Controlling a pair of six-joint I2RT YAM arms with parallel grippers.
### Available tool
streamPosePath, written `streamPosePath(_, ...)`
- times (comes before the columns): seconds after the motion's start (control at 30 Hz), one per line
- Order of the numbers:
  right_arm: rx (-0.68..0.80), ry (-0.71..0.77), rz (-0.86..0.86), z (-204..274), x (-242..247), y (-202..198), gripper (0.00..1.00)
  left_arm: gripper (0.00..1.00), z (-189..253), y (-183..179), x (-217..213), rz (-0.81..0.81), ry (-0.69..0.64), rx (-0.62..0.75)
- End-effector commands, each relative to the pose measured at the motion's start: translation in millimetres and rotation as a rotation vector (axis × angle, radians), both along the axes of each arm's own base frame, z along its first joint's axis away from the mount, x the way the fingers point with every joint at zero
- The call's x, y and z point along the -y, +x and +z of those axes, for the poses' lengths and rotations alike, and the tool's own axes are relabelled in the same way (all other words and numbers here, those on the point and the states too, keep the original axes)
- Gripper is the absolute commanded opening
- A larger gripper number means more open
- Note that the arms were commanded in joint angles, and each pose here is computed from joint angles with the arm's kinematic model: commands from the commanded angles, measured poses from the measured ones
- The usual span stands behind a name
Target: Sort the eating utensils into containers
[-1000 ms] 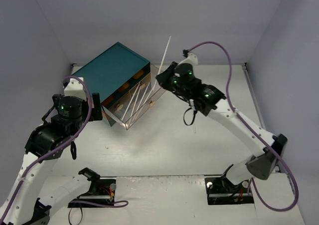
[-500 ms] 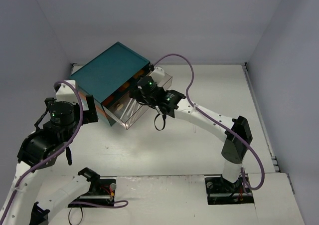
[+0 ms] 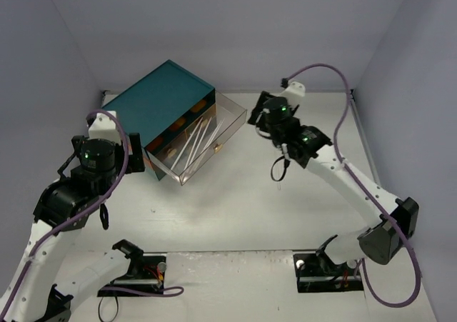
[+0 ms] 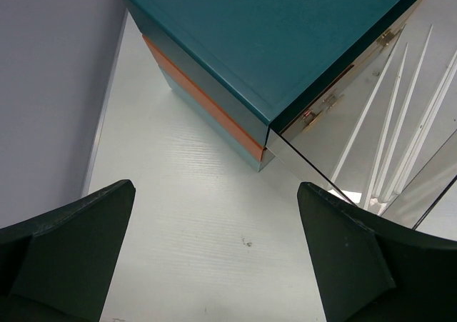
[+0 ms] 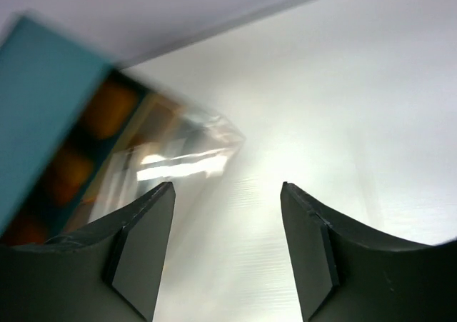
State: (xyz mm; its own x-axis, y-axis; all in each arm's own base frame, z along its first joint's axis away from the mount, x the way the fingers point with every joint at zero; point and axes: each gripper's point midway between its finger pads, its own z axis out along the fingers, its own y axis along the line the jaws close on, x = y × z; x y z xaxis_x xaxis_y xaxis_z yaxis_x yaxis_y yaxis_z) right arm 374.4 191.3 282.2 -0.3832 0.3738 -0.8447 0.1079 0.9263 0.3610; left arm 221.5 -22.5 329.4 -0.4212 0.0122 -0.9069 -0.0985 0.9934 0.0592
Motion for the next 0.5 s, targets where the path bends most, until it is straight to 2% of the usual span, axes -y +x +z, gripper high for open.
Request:
streamPosePath(0.0,-0.167,-0.115,-0.001,-61.9,59.9,-2.5,0.62,0.97,20.1,9.4,5.1,-0.002,-0.038,0.062)
streamPosePath(0.2,-0.453,-0.201,0.125,-169.1,61.7,-15.3,0.64,0.97,19.8,10.1,7.8,-0.013,-0.043,0.057)
streamPosePath(0.47,-0.661,-0.287,0.175,-249.1,61.6,-23.0,0.55,0.97,22.0,4.7,5.0,-0.017,-0.045,0.070)
